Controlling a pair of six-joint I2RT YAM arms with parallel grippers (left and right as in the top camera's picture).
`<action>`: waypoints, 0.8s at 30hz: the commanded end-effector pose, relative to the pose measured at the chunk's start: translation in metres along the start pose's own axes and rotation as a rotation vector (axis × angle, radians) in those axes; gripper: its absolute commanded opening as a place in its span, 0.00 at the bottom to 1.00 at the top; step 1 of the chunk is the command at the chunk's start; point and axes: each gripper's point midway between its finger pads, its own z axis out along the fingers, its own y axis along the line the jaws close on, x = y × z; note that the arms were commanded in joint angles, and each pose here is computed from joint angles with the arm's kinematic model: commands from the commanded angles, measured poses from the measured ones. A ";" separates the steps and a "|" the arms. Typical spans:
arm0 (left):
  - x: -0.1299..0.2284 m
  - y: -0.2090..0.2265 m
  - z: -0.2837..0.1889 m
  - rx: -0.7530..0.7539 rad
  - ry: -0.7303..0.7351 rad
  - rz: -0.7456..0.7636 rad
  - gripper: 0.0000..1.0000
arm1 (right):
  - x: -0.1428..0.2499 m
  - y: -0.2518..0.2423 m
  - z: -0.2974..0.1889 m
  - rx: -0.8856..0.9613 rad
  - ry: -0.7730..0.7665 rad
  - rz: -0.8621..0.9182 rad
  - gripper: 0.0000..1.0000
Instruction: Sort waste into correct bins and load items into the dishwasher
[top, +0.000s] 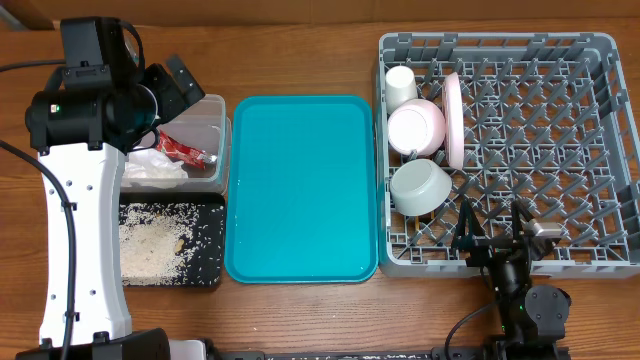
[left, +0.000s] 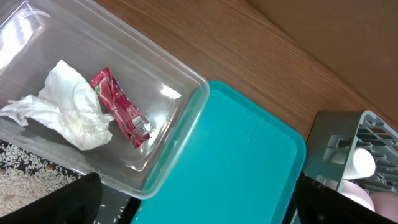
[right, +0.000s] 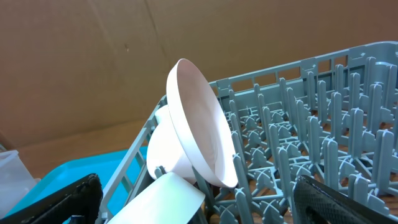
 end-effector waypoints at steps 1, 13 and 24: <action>-0.006 -0.004 -0.010 0.019 -0.028 0.015 1.00 | 0.001 -0.002 0.000 0.004 -0.006 -0.006 1.00; -0.006 -0.004 -0.010 0.019 -0.028 0.015 1.00 | 0.001 -0.002 0.000 0.004 -0.006 -0.006 1.00; 0.008 -0.006 -0.010 0.038 0.034 0.009 1.00 | 0.001 -0.002 0.000 0.005 -0.006 -0.006 1.00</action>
